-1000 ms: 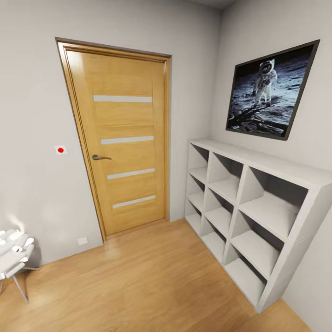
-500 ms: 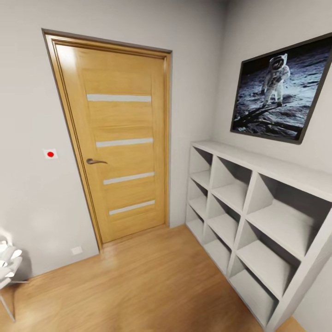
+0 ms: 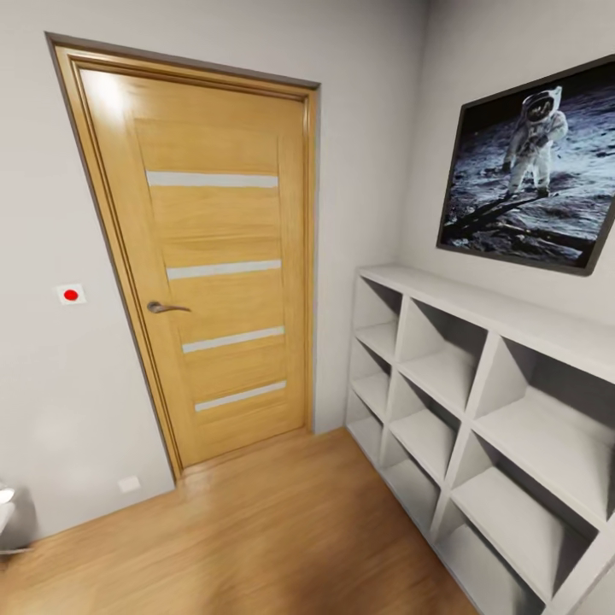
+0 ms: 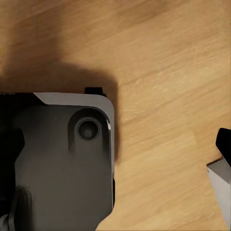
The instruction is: Attach the digital camera to the camera tripod in the bedroom.
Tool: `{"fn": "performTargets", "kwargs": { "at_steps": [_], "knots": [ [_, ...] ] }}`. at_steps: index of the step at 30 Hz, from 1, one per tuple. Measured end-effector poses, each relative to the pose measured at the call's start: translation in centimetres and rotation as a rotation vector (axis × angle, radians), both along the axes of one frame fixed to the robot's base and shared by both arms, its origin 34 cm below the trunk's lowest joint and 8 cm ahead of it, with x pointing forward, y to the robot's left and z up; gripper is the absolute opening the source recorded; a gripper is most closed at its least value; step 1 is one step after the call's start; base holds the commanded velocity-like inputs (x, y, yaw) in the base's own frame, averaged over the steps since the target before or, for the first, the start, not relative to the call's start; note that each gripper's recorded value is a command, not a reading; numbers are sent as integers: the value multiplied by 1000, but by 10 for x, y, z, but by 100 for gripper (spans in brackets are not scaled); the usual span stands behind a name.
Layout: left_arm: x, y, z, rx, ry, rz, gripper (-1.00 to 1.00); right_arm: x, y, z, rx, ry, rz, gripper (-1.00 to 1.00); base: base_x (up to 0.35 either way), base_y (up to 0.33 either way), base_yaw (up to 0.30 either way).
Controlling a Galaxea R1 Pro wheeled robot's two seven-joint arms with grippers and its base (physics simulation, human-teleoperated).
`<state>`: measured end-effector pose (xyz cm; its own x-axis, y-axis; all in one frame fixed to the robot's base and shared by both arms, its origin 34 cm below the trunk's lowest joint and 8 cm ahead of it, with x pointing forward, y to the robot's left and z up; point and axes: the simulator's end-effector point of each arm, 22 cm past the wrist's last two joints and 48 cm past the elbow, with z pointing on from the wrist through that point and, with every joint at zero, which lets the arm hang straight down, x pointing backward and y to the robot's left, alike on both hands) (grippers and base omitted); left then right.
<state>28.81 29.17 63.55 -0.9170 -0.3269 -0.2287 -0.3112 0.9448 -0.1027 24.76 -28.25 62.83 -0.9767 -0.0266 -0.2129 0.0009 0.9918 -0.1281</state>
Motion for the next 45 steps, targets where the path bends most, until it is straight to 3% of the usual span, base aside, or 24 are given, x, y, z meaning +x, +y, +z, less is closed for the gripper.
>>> {"fn": "performTargets", "kwargs": {
  "at_steps": [45],
  "knots": [
    [0,0,0,0,-1,0,-100,0,2,0,2,1,0,100,302,0,0]
  ]
}}
